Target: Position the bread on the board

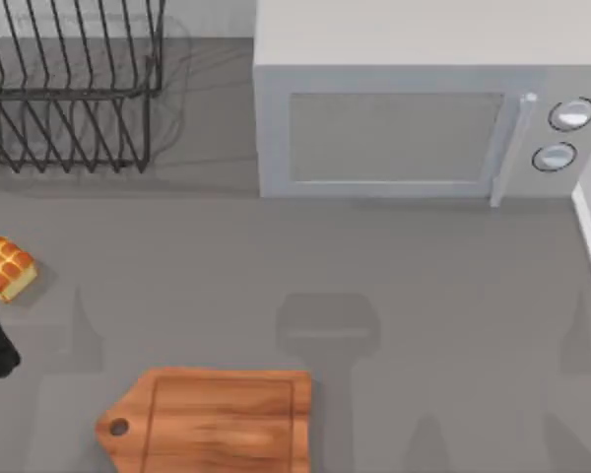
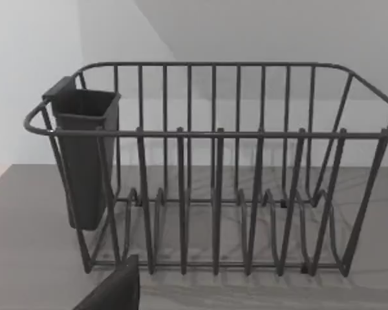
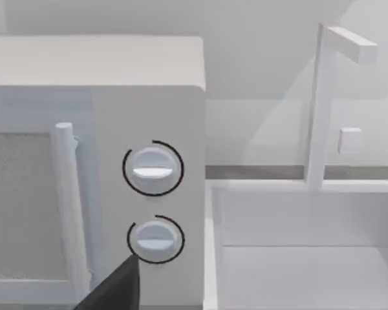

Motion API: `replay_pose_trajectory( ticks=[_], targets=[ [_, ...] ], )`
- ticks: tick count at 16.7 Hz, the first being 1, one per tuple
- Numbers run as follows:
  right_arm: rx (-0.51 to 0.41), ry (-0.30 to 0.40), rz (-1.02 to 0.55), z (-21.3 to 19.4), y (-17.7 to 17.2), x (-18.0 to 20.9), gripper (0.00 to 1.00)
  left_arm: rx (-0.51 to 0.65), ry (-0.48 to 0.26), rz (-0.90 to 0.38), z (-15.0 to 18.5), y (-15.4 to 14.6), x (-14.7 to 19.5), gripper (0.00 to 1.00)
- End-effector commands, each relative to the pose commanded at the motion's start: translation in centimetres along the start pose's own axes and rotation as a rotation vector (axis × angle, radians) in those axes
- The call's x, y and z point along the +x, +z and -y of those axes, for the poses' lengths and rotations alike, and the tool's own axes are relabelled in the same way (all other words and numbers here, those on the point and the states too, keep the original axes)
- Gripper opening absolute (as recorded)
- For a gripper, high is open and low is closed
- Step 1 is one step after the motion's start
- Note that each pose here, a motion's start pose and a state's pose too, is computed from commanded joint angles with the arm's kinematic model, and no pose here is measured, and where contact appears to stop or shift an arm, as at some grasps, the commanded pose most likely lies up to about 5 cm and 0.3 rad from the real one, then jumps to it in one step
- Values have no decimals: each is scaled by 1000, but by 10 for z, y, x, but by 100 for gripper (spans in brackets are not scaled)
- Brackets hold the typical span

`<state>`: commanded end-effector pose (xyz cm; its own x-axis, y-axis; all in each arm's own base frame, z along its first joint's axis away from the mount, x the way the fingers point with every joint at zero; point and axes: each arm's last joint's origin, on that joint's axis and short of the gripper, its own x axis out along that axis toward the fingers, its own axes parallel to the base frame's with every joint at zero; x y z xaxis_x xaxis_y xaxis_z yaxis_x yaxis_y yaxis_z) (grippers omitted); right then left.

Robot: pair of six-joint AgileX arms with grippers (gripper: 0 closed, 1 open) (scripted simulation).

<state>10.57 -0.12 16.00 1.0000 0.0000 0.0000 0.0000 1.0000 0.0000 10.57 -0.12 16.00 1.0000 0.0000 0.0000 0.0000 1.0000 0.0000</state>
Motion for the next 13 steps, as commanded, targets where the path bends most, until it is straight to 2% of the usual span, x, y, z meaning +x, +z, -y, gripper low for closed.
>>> replay_pose_trajectory(
  ticks=[4,7,10,13],
  targets=[
    [0,0,0,0,0,0,100,14,4,-21,0,6,0,100],
    [0,0,0,0,0,0,100,66,9,-109,-1,28,3,100],
    [0,0,0,0,0,0,100,144,-1,-277,-3,57,18,100],
    [0,0,0,0,0,0,100,233,-40,-523,-5,79,51,100]
  ],
)
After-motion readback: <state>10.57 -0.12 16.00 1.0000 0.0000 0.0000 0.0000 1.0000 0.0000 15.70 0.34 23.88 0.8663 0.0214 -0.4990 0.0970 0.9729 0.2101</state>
